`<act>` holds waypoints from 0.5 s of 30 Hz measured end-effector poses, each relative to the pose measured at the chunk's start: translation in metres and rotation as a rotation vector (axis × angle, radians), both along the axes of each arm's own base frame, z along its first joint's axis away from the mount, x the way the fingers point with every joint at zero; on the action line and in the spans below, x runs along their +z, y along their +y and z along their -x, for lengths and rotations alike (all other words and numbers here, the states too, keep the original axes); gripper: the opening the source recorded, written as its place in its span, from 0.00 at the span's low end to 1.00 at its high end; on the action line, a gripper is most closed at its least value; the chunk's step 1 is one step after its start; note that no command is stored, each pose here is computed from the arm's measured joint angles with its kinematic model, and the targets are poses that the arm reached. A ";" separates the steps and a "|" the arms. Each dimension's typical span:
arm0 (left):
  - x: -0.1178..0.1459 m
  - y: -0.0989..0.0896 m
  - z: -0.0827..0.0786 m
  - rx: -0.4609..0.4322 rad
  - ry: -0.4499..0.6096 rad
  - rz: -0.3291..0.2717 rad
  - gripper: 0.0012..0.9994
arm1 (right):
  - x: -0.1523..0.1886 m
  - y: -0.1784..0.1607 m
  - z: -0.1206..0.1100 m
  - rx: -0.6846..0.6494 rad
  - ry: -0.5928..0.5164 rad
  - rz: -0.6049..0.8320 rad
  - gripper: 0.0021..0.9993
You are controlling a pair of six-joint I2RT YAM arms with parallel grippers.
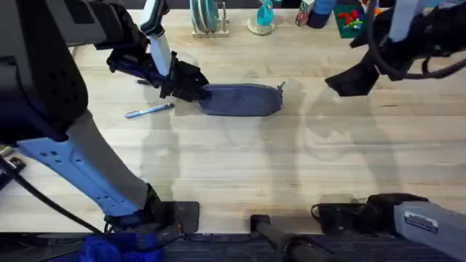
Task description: Unzip the bag, pick up the pens from the table one at a time and place them inside, then zip the bag closed.
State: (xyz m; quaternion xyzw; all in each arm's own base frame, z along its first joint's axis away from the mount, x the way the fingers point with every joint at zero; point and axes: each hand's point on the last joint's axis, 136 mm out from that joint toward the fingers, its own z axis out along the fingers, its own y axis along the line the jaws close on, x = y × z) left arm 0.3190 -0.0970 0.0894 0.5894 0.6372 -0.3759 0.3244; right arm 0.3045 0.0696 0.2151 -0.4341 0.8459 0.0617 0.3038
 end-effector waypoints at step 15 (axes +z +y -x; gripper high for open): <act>0.000 0.000 0.000 0.000 0.000 0.000 0.04 | -0.041 0.008 -0.012 0.037 0.128 0.004 1.00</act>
